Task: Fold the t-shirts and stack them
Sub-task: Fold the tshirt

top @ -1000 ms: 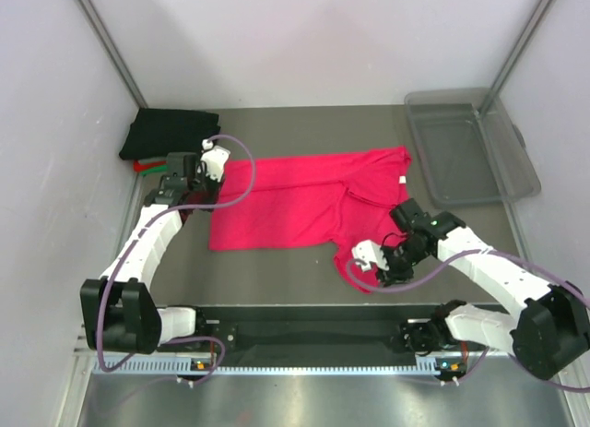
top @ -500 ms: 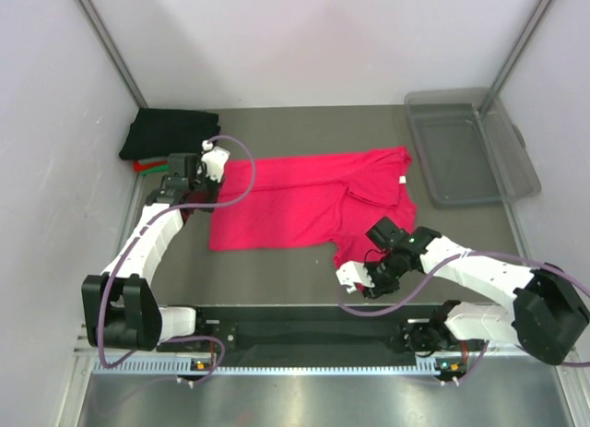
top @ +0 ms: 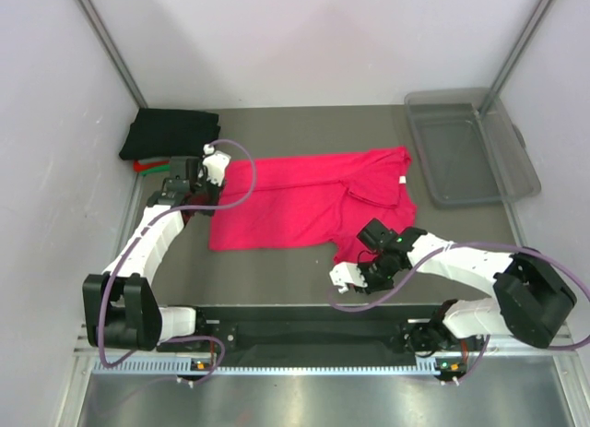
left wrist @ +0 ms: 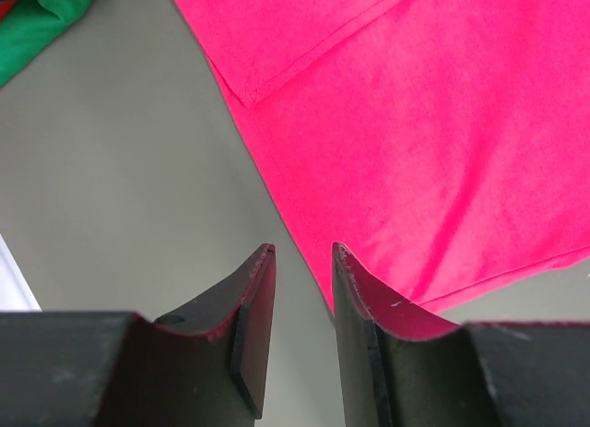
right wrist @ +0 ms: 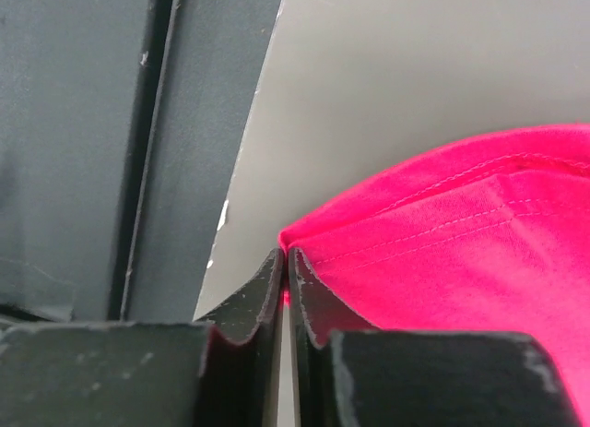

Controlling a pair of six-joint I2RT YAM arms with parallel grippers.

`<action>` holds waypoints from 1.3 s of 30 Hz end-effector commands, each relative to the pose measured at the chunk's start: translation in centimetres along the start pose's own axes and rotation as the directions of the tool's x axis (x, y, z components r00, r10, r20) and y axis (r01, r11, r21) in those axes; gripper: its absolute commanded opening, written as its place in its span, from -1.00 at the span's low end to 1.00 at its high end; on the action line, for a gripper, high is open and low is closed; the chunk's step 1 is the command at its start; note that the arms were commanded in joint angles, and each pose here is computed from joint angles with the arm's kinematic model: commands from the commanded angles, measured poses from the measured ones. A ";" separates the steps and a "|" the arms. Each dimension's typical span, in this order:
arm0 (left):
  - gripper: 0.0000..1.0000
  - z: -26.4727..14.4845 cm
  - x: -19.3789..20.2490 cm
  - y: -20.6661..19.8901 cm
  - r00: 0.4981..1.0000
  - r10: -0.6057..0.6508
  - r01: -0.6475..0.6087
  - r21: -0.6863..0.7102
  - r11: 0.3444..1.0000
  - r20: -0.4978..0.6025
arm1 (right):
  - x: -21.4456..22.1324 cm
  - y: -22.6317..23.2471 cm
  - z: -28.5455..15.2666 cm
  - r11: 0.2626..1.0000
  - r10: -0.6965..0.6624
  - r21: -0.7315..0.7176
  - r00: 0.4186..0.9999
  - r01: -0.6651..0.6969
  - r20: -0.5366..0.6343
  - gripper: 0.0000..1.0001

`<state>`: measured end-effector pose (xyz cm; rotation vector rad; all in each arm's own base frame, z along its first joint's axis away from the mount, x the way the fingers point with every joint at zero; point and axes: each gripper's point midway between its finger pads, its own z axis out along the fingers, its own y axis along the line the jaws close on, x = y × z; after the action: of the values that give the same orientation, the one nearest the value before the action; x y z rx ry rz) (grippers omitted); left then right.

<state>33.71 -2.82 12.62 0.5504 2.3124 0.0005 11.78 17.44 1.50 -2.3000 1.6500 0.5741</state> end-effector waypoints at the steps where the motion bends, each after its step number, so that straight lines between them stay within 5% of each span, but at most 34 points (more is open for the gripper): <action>1: -0.27 -0.5 -0.5 0.5 1.000 0.029 -0.029 -0.017 0.999 -0.003 | -1.4 0.4 -1.2 1.000 0.000 -0.026 1.000 0.000 0.015 -0.97; 9: -0.26 -2.0 1.6 -0.3 0.988 0.092 -0.086 0.052 0.995 -0.120 | -5.2 0.1 -8.0 0.992 -0.019 0.128 0.995 0.005 0.102 -0.97; 23: -0.23 -4.2 9.6 -5.5 0.907 0.235 -0.096 0.371 0.924 -0.350 | -3.3 1.2 -7.3 0.986 0.032 0.160 0.996 -0.044 0.080 -0.94; 39: 0.29 0.5 11.5 -4.6 0.886 0.197 -0.059 0.319 0.946 -0.420 | -2.9 1.2 -6.5 0.988 0.043 0.145 0.997 -0.053 0.071 -0.93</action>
<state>23.56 -2.49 4.31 0.9704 2.7740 -0.2018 11.28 16.42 8.66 -2.1215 1.6780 0.4935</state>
